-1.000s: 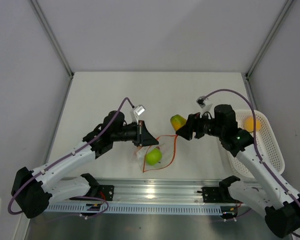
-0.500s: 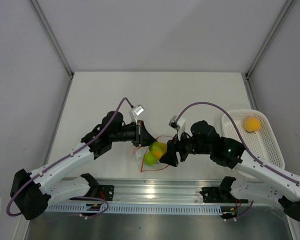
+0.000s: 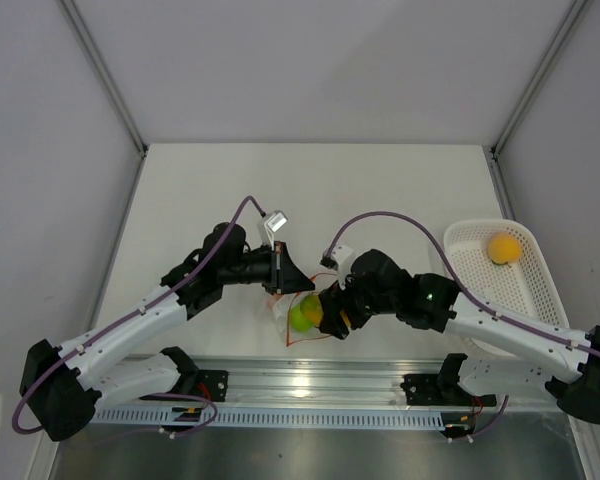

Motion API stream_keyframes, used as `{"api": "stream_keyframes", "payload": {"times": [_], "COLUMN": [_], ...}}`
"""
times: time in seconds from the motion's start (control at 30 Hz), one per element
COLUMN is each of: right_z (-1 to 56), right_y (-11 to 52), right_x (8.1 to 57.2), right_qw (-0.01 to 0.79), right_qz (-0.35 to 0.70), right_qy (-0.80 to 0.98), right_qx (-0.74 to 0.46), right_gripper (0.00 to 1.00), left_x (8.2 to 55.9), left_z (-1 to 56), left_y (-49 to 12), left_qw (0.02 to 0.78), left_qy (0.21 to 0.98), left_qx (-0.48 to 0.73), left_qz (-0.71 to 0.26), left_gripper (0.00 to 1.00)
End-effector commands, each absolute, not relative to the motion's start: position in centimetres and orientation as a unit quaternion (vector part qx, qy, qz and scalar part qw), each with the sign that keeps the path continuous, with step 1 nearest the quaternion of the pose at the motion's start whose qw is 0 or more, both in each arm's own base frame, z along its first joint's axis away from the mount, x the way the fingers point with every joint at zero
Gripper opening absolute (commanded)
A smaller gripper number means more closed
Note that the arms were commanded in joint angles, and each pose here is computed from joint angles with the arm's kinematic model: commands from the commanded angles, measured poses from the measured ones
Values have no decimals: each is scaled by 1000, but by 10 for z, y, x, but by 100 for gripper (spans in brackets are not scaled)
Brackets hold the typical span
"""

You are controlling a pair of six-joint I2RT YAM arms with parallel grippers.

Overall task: Place the food in the zip-top bag and seal the zipper
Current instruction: Place the fake fruit in the zipper food storage bag.

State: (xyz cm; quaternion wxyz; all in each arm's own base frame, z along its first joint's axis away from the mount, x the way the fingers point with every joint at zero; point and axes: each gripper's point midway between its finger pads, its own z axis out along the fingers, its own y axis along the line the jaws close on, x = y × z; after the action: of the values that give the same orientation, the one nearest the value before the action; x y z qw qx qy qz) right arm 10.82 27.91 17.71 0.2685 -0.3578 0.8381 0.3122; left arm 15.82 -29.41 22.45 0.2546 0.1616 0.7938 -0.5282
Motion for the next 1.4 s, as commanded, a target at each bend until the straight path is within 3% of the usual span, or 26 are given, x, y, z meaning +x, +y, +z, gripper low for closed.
{"api": "stream_keyframes", "payload": {"times": [0.0,0.03,0.07,0.13,0.2,0.23,0.27,0.77,1.03,1.37], "right_z": [192,192,197,201,207,212,213,247,281,254], "right_y": [285,287,292,300,311,316,318,286,217,72], "right_x": [126,127,130,132,135,135,135,148,195,269], "right_qw": [300,302,312,316,325,329,330,404,514,507], "right_qz": [294,294,302,316,332,343,347,326,234,53], "right_qy": [845,845,842,838,830,825,822,814,820,847], "right_qx": [-331,-328,-322,-314,-308,-306,-307,-261,-97,151], "right_gripper": [17,22,36,45,68,89,99,99,99,99], "left_x": [161,161,161,161,160,160,160,159,160,158], "left_z": [240,241,240,240,241,241,241,241,239,238], "left_y": [-294,-294,-294,-294,-295,-295,-295,-295,-294,-293], "left_qw": [276,276,274,274,274,273,274,273,272,272], "left_qy": [779,778,779,779,777,777,777,777,779,780], "left_qx": [165,164,163,162,163,164,163,166,164,166], "left_qz": [-538,-540,-540,-541,-542,-543,-542,-543,-540,-538], "left_gripper": [0,1,0,1,1,0,1,1,0,1]}}
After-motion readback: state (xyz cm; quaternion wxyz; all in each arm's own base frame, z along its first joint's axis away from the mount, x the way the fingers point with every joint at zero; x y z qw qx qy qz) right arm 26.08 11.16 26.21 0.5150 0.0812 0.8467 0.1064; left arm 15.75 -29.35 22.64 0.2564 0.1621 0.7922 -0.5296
